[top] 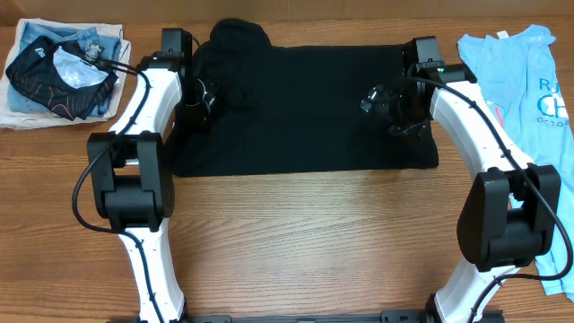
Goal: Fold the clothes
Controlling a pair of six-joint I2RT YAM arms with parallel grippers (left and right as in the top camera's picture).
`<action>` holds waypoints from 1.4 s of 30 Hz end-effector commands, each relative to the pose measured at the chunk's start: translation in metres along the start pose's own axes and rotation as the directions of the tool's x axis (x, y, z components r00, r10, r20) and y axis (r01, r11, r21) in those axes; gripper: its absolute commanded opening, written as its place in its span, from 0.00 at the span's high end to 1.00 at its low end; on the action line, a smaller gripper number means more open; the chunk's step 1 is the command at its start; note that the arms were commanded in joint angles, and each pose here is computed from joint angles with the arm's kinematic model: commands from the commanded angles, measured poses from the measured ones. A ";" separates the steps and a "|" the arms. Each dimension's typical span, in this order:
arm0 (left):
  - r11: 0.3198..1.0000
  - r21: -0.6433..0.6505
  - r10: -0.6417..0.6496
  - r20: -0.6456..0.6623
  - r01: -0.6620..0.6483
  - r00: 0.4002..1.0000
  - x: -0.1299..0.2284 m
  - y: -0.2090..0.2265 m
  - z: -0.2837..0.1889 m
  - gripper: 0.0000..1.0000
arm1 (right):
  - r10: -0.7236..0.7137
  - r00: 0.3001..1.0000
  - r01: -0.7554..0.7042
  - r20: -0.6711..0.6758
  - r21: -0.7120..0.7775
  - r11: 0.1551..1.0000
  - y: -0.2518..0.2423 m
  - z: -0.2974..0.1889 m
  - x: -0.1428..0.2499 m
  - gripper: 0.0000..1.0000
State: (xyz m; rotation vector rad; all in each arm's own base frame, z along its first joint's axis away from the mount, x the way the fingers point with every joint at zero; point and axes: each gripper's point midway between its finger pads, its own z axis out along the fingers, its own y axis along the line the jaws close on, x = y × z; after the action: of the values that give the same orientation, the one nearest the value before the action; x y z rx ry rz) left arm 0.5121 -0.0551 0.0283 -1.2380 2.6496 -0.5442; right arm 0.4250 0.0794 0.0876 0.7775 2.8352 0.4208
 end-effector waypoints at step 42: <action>0.872 -0.222 0.391 -0.221 -0.437 0.893 0.031 0.022 -0.120 0.88 | 0.003 1.000 -0.003 -0.005 0.043 0.999 -0.008 -0.005 0.003 0.59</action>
State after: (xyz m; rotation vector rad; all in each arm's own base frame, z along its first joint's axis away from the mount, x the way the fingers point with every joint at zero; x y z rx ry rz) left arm 0.4532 -0.0194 0.1324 -0.8309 2.9955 -0.2185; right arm 0.4138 0.0745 0.0840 0.7878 2.8781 0.3668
